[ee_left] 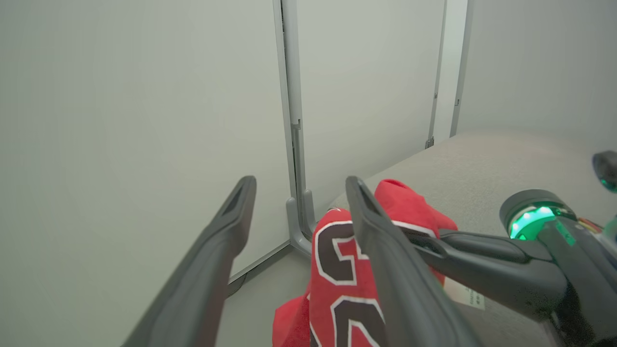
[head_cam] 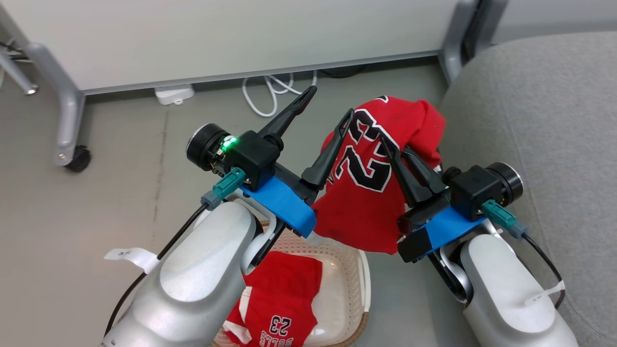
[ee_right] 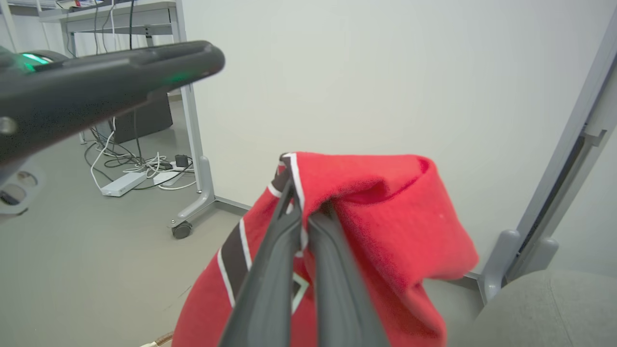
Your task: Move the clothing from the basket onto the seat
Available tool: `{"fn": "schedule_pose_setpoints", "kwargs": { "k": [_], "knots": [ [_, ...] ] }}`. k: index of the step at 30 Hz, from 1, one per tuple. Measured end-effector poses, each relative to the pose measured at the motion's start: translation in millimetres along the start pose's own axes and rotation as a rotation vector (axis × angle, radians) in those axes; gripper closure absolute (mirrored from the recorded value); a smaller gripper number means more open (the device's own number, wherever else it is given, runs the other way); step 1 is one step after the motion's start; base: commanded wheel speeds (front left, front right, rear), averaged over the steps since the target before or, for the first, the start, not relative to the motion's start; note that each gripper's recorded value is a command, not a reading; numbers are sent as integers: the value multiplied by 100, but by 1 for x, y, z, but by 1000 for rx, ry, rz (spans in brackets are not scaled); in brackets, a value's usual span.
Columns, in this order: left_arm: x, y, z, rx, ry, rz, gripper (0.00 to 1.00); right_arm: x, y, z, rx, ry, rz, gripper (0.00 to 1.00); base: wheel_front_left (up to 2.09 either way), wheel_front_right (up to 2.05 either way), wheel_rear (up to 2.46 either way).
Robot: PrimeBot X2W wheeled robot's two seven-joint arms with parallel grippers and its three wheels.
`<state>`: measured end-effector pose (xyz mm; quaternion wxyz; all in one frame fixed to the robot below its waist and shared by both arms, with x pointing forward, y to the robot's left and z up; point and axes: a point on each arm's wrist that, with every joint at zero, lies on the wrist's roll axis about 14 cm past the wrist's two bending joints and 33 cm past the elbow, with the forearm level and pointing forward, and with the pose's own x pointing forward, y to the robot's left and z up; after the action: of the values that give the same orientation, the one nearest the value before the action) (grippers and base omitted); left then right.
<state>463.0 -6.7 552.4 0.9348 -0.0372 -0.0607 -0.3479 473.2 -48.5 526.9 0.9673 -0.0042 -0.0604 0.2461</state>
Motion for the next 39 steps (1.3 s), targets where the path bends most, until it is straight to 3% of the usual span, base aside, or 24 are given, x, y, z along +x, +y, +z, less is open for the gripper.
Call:
{"fn": "schedule_pose_setpoints", "kwargs": {
  "k": [14, 30, 39],
  "knots": [
    [39, -62, -30, -41, 37, -220, 0, -64, -81, 3, -24, 4, -285, 100, 0, 0, 0],
    [65, -122, -71, -101, 105, -421, 0, -144, -138, -5, -52, 59, -560, 100, 0, 0, 0],
    [68, -126, -74, -106, 108, -437, 0, -154, -143, -9, -49, 69, -596, 100, 0, 0, 0]
  ]
}}
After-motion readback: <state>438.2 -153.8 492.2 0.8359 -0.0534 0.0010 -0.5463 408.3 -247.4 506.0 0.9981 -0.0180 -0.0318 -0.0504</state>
